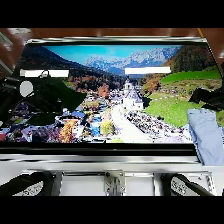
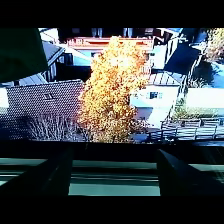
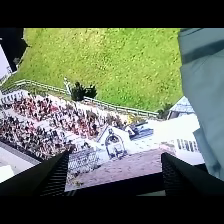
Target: Fold the shirts.
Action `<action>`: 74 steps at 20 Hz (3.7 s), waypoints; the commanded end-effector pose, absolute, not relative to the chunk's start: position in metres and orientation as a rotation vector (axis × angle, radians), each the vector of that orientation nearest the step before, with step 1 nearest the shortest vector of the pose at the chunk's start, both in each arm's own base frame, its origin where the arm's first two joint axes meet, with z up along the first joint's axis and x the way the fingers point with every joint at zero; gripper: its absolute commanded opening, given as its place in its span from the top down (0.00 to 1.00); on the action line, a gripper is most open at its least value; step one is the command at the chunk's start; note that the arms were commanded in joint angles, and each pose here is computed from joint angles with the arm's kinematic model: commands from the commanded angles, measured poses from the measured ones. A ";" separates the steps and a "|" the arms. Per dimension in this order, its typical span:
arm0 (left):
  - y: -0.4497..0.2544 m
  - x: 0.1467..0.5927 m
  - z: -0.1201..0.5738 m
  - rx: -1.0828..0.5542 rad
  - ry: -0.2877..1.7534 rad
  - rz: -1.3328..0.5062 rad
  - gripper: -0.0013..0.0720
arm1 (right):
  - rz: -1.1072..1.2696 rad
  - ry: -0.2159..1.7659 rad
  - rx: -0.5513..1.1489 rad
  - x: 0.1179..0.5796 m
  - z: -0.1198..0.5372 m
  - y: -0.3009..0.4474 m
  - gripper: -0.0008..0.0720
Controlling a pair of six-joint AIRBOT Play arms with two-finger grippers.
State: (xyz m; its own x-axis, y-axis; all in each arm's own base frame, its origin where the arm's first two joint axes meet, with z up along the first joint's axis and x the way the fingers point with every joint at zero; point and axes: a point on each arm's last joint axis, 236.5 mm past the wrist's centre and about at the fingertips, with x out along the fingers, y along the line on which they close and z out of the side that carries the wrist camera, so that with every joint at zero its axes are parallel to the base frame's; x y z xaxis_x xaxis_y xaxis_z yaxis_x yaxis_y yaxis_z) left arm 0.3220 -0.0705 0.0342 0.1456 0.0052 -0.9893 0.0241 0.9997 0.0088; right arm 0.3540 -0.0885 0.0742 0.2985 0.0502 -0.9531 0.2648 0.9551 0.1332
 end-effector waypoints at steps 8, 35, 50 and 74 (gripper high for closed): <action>0.014 0.444 0.037 -0.064 1.184 0.180 0.06 | -0.097 1.207 0.353 0.387 0.059 -0.080 0.04; -0.151 0.434 0.334 -0.176 0.530 -0.444 0.91 | 0.318 1.132 0.323 0.376 0.116 0.041 0.29; -0.289 0.289 0.194 -0.080 0.966 -0.746 0.91 | 0.394 1.127 0.263 0.261 0.144 0.069 0.12; -0.241 0.278 0.057 0.091 1.337 -0.557 0.91 | 0.424 1.552 0.581 0.258 -0.115 0.169 0.89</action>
State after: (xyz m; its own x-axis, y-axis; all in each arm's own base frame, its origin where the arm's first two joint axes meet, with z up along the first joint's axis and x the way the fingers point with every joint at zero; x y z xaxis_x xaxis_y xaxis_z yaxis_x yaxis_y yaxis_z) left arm 0.2749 -0.2456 0.0557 0.1064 -0.3471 -0.9318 0.4327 0.8599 -0.2709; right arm 0.2479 0.1589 -0.1194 -0.0321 0.5720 -0.8196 0.1099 0.8171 0.5660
